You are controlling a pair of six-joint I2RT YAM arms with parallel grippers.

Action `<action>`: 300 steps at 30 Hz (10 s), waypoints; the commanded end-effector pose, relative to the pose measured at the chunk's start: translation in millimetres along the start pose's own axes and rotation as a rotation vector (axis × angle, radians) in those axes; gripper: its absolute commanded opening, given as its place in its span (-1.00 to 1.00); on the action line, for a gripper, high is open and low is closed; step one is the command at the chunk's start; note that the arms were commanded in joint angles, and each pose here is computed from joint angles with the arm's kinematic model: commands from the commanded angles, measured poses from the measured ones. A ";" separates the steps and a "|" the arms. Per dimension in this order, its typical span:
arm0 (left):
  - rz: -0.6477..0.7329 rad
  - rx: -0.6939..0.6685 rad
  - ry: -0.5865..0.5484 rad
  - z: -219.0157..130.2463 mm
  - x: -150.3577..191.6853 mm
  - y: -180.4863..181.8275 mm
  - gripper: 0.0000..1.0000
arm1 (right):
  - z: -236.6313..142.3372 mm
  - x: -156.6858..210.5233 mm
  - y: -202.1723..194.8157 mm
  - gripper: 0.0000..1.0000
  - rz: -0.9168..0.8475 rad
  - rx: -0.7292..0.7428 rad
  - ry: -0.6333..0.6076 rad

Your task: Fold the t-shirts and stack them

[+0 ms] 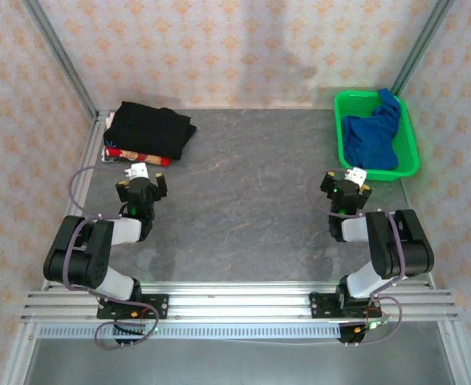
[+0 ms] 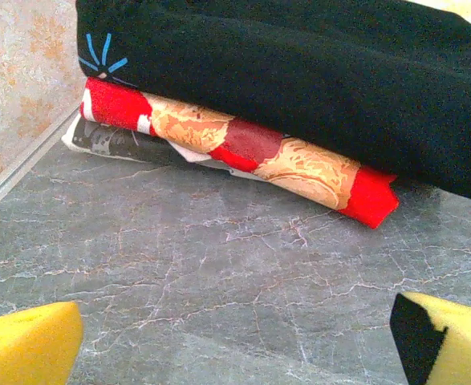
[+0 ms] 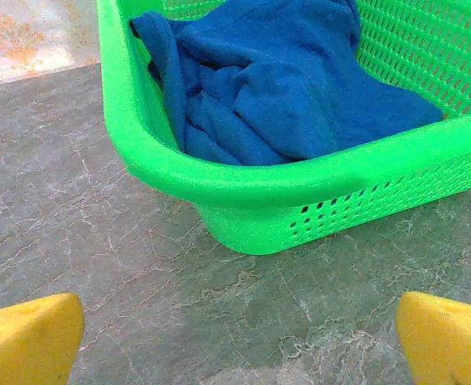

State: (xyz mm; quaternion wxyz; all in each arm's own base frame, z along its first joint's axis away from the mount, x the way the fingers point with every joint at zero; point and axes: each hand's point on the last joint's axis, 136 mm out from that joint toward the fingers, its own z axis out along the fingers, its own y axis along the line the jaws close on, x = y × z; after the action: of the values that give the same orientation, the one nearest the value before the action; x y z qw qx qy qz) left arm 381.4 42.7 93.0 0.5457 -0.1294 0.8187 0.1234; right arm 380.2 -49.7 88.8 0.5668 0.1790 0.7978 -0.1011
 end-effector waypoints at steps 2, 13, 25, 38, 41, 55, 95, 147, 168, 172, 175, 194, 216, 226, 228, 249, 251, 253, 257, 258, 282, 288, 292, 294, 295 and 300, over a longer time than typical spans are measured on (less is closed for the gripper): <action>0.014 0.006 -0.017 1.2 -6.0 -1.3 1.00 | 0.5 -8.0 1.8 0.99 0.015 -0.007 -0.029; 0.014 0.006 -0.017 1.2 -6.0 -1.2 1.00 | 0.6 -8.3 2.0 0.99 0.016 -0.009 -0.031; 0.020 0.015 -0.031 -1.0 -19.5 -3.6 1.00 | -3.9 -16.5 1.7 0.99 0.019 -0.004 -0.063; -0.277 0.380 0.211 -125.4 -193.3 -62.4 1.00 | -162.8 -131.7 17.2 0.99 0.291 -0.148 0.407; -0.259 0.451 0.324 -117.7 -212.7 -96.8 1.00 | -131.2 -149.1 17.0 0.99 0.269 -0.059 0.594; -0.109 0.722 0.576 -106.0 -204.1 -241.6 1.00 | 107.0 -121.6 -25.3 0.79 0.139 0.266 0.789; -0.325 0.706 0.170 -127.7 -327.9 -169.9 1.00 | -179.7 -482.7 230.9 -1.00 0.645 -1.199 0.014; -0.496 0.084 1.009 -40.3 77.4 -46.4 0.37 | -268.6 123.0 329.4 0.34 -0.371 -0.792 1.273; -0.490 0.058 1.095 -33.1 125.0 -46.2 -0.91 | -276.9 142.4 386.6 0.34 -0.379 -0.774 1.264; -0.500 0.058 1.100 -33.5 127.3 -43.7 -0.94 | -279.8 150.8 391.0 0.34 -0.411 -0.757 1.262; -0.520 0.052 1.106 -34.2 131.4 -39.5 -0.96 | -276.0 152.1 394.8 0.33 -0.438 -0.736 1.229; -0.557 0.087 1.135 -38.1 133.6 -31.7 -1.00 | -261.0 159.4 389.2 -0.72 -0.497 -0.616 1.073; -0.567 0.130 1.138 -39.4 130.6 -37.1 -1.00 | -287.2 140.2 392.4 0.19 -0.608 -0.666 1.000; -0.566 0.129 1.144 -41.0 130.9 -33.4 -1.00 | -271.6 165.5 373.4 0.11 -0.763 -0.533 0.935; -0.567 0.125 1.146 -41.9 132.2 -32.2 -1.00 | -266.2 167.2 371.4 0.06 -0.765 -0.510 0.915; -0.582 0.203 0.967 -31.1 31.2 -34.0 -1.00 | -242.5 -47.7 324.4 -1.00 -0.397 -0.458 0.564; -0.581 0.221 0.902 -27.7 -0.7 -34.2 -1.00 | -242.8 -80.1 306.5 -1.00 -0.351 -0.456 0.525; -0.582 0.239 0.837 -25.9 -32.7 -34.1 -1.00 | -240.9 -109.1 288.1 -1.00 -0.289 -0.451 0.495; -0.568 0.264 0.712 -25.3 -94.1 -31.2 -1.00 | -235.1 -168.2 252.0 -1.00 -0.112 -0.471 0.434; -0.567 0.272 0.681 -25.6 -109.7 -30.9 -1.00 | -234.3 -183.9 244.0 -1.00 -0.069 -0.481 0.412; -0.766 0.538 0.001 -58.3 -431.9 -35.1 -1.00 | -166.9 -452.7 146.5 -1.00 0.392 -0.716 -0.035; -0.759 0.632 -0.100 -70.5 -470.9 -41.0 -1.00 | -154.5 -470.6 143.6 -1.00 0.472 -0.788 -0.047; -0.686 0.609 -0.121 -98.6 -470.6 -31.5 -1.00 | -198.7 -466.2 141.2 -1.00 0.446 -0.872 -0.011; -0.667 0.607 -0.164 -125.6 -476.9 -23.5 -1.00 | -221.2 -458.6 132.1 -1.00 0.433 -0.871 0.012; -0.660 0.610 -0.178 -133.6 -478.2 -21.2 -1.00 | -235.0 -454.9 125.6 -1.00 0.427 -0.868 0.014; -0.631 0.611 -0.245 -173.3 -490.2 -9.9 -1.00 | -291.0 -442.7 96.0 -1.00 0.419 -0.854 -0.029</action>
State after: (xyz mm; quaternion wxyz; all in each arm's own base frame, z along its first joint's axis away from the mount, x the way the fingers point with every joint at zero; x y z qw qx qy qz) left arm 457.1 4.7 563.2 0.6016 -0.2146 0.7056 -0.3068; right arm 350.6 73.9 574.7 0.5628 0.1049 0.7398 0.3533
